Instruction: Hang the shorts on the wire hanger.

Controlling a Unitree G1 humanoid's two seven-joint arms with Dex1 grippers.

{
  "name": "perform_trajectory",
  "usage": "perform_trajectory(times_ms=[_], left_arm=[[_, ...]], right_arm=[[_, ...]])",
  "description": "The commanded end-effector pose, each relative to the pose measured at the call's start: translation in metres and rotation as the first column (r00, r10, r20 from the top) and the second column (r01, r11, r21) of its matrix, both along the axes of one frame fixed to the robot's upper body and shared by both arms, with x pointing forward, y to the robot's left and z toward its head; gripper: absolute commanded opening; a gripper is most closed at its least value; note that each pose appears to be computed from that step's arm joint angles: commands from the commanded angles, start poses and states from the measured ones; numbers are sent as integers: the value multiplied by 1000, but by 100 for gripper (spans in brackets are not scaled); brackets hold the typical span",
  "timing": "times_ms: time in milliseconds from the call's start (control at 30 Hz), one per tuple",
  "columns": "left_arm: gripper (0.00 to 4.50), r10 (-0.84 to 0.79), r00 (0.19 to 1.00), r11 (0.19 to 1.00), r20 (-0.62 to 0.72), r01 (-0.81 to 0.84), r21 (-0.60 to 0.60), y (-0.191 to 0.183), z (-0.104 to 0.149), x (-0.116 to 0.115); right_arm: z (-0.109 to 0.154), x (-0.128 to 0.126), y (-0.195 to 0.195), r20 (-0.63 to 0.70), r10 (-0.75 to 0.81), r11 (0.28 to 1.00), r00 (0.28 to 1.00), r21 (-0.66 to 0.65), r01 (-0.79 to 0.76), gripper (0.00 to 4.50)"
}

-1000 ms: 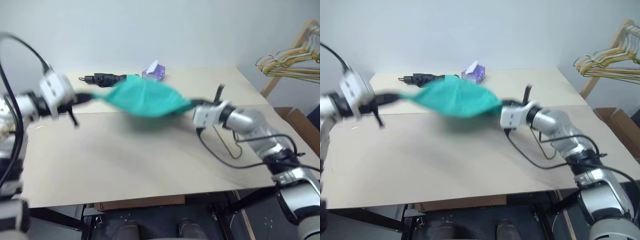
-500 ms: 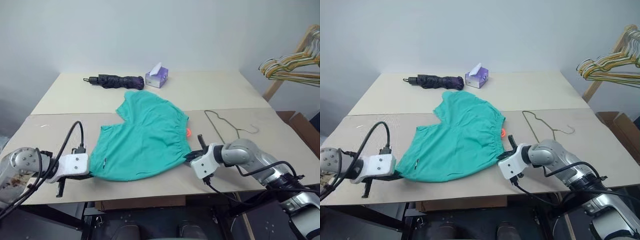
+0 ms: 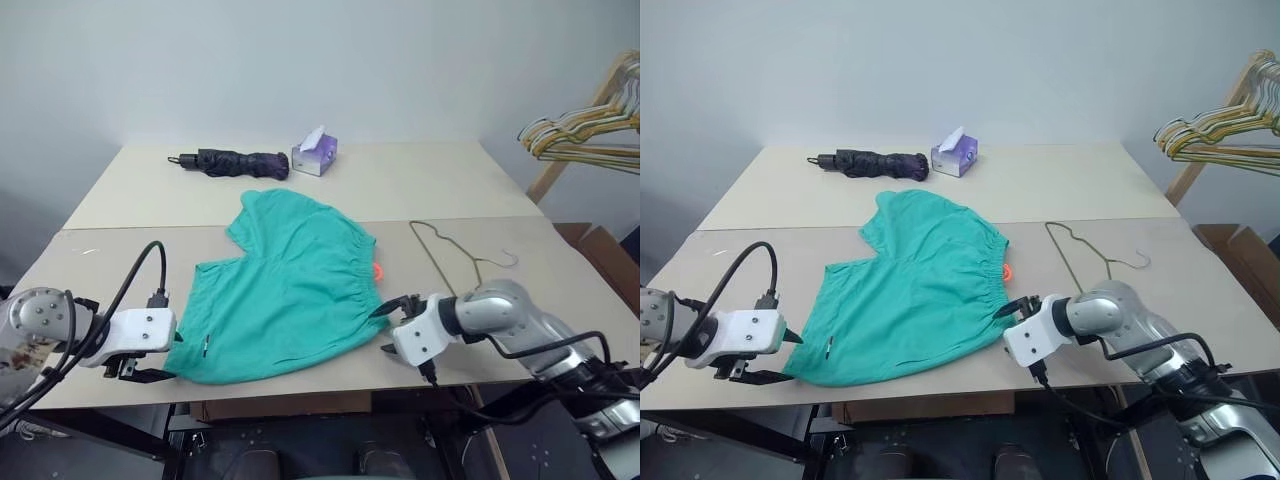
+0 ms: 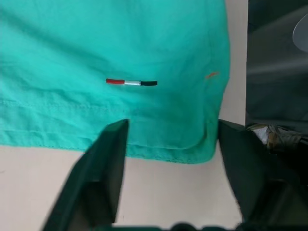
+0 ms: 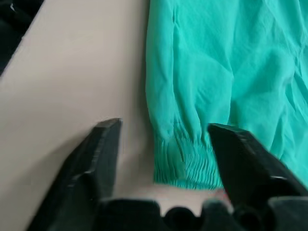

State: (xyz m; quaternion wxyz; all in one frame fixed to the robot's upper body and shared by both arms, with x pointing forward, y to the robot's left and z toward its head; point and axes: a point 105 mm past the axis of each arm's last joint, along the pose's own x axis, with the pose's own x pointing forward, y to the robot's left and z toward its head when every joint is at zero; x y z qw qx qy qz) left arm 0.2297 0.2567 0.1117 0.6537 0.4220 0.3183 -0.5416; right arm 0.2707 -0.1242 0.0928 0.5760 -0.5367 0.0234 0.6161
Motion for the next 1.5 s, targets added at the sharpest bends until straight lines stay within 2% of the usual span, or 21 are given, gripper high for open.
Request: perform_trajectory(times_ms=[33, 100, 167, 233, 333, 500, 567, 667, 733, 900, 1133, 1233, 1500], left_arm=[[438, 12, 992, 994, 128, 2, -113, -10, 34, 18], [447, 41, 978, 984, 204, -4, -178, -18, 46, 32], [447, 62, 956, 970, 286, 11, -244, -28, 54, 45], [447, 114, 928, 952, 356, 1, -307, -39, 61, 59], [447, 106, 925, 931, 366, 37, -363, -56, 65, 61], [447, 111, 923, 874, 369, 86, -478, -81, 75, 63], [447, 126, 921, 815, 370, 117, -568, -93, 87, 64], [447, 108, 935, 724, 339, 160, -671, -106, 101, 57], [447, 84, 943, 701, 321, 173, -692, -110, 103, 51], [447, 66, 949, 724, 310, 168, -669, -109, 94, 47], [447, 75, 939, 720, 336, 182, -669, -112, 97, 48], [450, 80, 935, 713, 347, 190, -675, -113, 101, 47], [450, 96, 928, 712, 361, 190, -676, -112, 103, 47]], right_arm=[[32, 14, -16, -8, -156, 982, 988, 106, 156, 450], [40, 30, -31, 4, -290, 946, 957, 155, 286, 450], [50, 53, -49, -8, -478, 856, 879, 221, 467, 450], [58, 70, -68, -72, -633, 729, 771, 277, 625, 450], [66, 94, -97, -193, -800, 482, 568, 357, 800, 450], [49, 110, -125, -406, -870, 168, 280, 291, 942, 450], [38, 112, -127, -475, -853, 112, 215, 235, 965, 450], [22, 110, -124, -496, -848, 124, 188, 159, 979, 450], [15, 108, -122, -512, -839, 139, 185, 127, 982, 450], [-10, 101, -121, -524, -838, 169, 152, 15, 985, 450], [-33, 99, -126, -532, -843, 136, 76, -74, 988, 450], [-38, 97, -128, -533, -845, 113, 38, -109, 988, 390], [-49, 94, -127, -511, -859, 109, 17, -151, 982, 121]])
